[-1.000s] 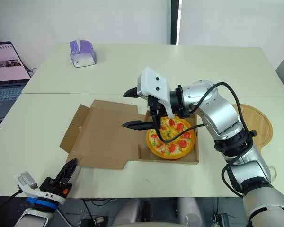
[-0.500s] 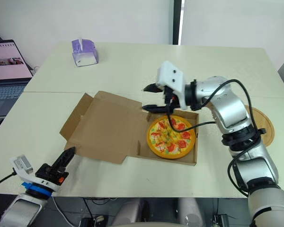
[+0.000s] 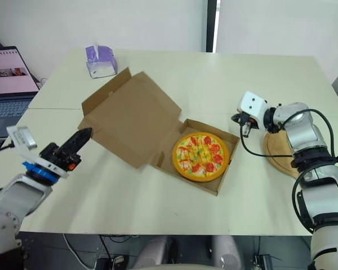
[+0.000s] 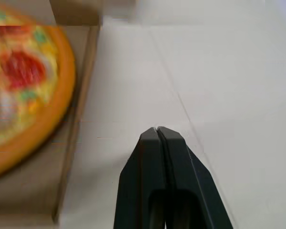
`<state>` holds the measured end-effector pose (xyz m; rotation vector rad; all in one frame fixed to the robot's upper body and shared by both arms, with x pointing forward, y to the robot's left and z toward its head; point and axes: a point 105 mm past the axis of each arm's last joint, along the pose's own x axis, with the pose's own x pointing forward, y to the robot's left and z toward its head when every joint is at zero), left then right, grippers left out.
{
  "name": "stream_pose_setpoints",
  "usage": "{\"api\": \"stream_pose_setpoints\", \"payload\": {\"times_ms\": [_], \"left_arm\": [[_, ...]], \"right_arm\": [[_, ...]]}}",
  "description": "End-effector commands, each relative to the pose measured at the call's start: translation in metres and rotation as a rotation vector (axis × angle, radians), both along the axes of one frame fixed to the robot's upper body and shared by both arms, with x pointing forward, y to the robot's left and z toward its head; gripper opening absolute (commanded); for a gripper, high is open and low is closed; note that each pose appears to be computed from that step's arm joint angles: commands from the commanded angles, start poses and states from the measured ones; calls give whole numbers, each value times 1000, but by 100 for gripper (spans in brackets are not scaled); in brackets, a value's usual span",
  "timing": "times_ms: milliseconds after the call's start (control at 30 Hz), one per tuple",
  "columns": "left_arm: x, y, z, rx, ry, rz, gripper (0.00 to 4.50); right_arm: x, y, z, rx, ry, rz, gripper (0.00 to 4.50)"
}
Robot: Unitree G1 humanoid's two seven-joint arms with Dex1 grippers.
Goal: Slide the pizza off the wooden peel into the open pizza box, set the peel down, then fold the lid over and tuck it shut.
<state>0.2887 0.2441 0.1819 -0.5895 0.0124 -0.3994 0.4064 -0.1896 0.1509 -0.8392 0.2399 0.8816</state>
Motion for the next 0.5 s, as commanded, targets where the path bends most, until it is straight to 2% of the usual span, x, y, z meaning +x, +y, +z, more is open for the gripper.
{"api": "stream_pose_setpoints", "payload": {"times_ms": [33, 233, 500], "left_arm": [[8, -6, 12, 46, -31, -41, 0], [26, -19, 16, 105, -43, -113, 0], [73, -47, 40, 190, -141, -237, 0]], "right_arm": [[-8, -9, -5, -55, -1, 40, 3], [-40, -1, -17, -2, 109, 126, 3], [-85, 19, -23, 74, 232, 171, 3]]}}
